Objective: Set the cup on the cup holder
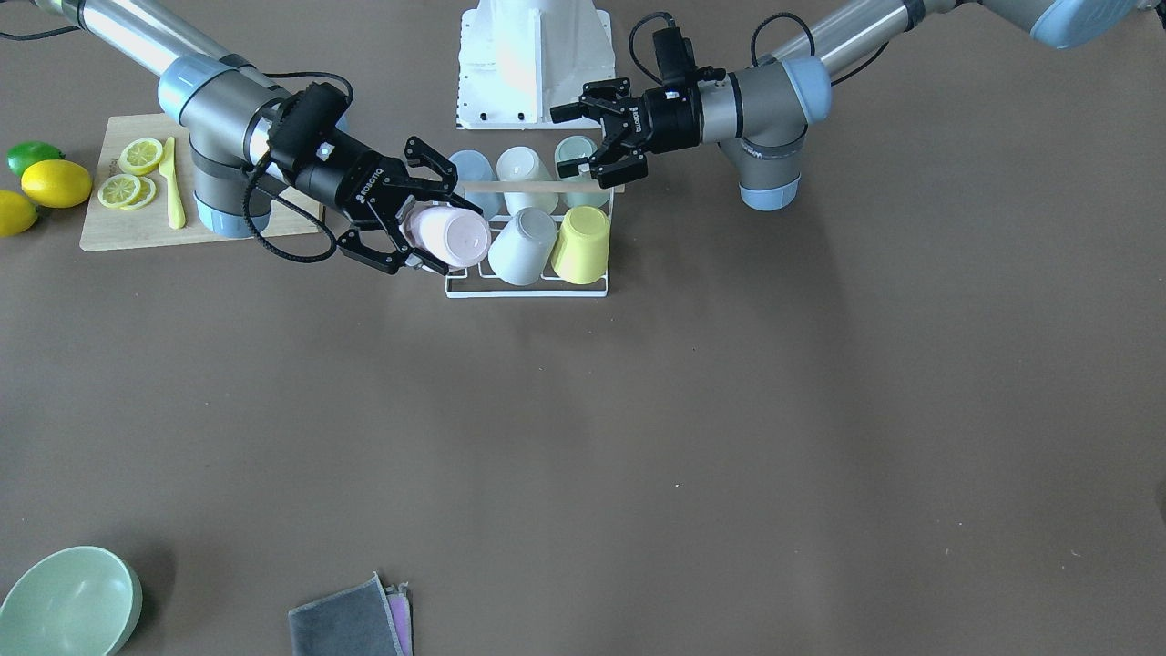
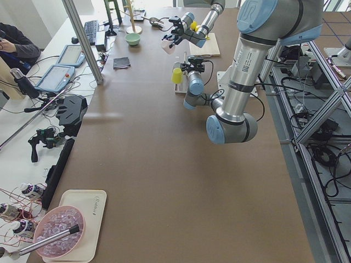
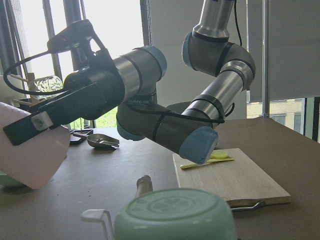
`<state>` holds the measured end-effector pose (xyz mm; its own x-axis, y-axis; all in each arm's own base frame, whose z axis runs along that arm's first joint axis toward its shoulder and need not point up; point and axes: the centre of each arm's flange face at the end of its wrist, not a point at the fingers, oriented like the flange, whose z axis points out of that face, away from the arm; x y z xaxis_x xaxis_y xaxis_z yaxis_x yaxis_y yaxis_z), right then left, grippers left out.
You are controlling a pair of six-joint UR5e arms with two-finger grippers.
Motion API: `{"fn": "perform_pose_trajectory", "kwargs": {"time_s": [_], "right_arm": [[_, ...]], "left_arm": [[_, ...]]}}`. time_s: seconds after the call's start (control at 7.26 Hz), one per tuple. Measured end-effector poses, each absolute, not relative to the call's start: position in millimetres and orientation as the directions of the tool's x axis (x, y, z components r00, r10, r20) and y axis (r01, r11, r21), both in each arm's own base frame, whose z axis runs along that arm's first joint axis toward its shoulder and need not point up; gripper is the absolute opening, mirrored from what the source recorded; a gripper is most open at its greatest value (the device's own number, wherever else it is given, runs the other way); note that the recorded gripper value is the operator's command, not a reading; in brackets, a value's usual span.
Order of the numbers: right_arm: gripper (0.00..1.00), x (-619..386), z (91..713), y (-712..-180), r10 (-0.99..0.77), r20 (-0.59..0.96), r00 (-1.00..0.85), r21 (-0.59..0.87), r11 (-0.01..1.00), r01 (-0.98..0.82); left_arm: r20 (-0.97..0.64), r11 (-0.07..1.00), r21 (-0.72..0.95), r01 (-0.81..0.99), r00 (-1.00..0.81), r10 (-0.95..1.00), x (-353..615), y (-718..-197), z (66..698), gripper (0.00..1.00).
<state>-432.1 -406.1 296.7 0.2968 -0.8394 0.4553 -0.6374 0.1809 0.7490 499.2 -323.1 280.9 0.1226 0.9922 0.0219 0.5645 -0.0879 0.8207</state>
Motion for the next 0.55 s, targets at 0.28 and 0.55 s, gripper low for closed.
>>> {"fn": "perform_pose_trajectory", "kwargs": {"time_s": [0.28, 0.55], "right_arm": [[0.6, -445, 304, -387, -0.833, 0.439, 0.337, 0.741, 0.124, -0.66], [0.6, -449, 309, -374, -0.82, 0.434, 0.374, 0.729, 0.075, -0.681]], "left_arm": [[0.022, -0.088, 0.82, 0.566, 0.123, 0.992, 499, -323, 281, 0.99], [0.022, -0.089, 0.819, 0.566, 0.124, 0.992, 499, -323, 281, 0.99]]}}
